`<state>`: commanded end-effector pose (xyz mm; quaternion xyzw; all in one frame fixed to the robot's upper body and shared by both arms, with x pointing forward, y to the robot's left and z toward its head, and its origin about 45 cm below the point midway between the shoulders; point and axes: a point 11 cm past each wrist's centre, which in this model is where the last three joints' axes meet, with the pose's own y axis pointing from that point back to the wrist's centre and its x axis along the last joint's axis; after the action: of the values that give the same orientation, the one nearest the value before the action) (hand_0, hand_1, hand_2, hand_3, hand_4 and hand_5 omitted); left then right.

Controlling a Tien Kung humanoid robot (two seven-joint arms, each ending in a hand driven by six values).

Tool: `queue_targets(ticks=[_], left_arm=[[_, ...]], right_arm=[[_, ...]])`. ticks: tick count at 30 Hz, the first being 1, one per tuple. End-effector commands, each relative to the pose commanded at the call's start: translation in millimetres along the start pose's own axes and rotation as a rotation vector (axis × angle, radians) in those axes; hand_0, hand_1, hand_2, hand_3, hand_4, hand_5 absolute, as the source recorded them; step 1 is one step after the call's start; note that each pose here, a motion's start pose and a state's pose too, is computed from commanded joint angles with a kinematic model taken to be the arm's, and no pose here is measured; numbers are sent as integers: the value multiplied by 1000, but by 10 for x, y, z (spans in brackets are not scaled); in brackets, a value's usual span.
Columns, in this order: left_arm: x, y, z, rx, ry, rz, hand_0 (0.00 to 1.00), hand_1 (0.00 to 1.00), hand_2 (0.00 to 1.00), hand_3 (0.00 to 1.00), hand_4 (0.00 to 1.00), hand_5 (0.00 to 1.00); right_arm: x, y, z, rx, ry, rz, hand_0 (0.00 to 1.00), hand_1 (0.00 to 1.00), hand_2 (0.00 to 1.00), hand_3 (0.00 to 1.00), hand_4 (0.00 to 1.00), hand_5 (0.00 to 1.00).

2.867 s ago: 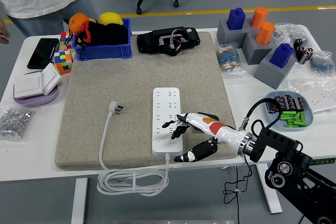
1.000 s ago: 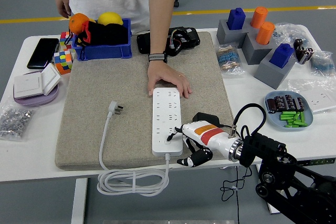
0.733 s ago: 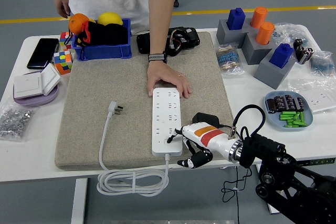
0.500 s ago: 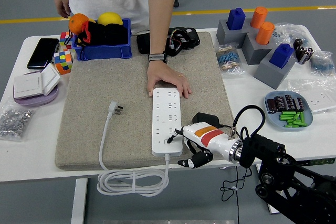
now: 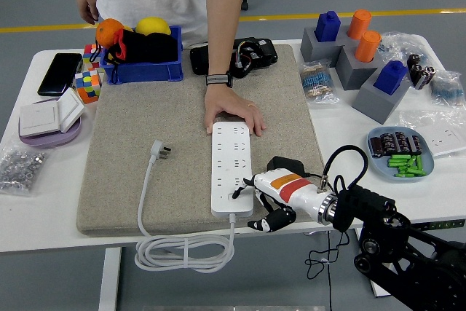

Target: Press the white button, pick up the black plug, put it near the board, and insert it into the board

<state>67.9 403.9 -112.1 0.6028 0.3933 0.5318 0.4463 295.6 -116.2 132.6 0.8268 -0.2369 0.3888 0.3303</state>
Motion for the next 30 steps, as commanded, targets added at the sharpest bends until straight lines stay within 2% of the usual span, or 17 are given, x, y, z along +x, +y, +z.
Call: queue_targets(ticks=[5, 8, 18, 24, 25, 29, 30], left_arm=[[3, -1, -7, 2, -1, 0, 480, 499, 498, 587, 574, 260], [7, -1, -9, 1, -2, 1, 480, 499, 498, 587, 575, 259], [12, -5, -34, 6, -3, 2, 480, 499, 498, 587, 575, 259], [-3, -6, -39, 5, -1, -1, 480, 498, 498, 587, 575, 259], [-4, -6, -41, 6, -1, -1, 481, 500, 499, 586, 575, 259], [-8, -8, -49, 7, 1, -1, 481, 500, 499, 586, 575, 259], [-9, -8, -48, 7, 2, -1, 480, 499, 499, 587, 575, 259]], right_arm=[[-12, 2, -12, 3, -1, -5, 7, 28, 148, 666, 850, 192], [50, 22, -46, 12, -11, 14, 6, 28, 149, 665, 849, 191], [606, 157, -233, 85, -36, 200, 6, 28, 149, 664, 850, 190], [869, 246, -160, 113, -79, 335, 21, 41, 150, 667, 846, 192], [898, 259, -123, 107, -85, 350, 345, 312, 355, 676, 864, 203], [952, 306, 43, 58, -114, 376, 345, 312, 355, 676, 864, 203], [954, 316, 83, 43, -124, 377, 670, 736, 730, 786, 954, 206]])
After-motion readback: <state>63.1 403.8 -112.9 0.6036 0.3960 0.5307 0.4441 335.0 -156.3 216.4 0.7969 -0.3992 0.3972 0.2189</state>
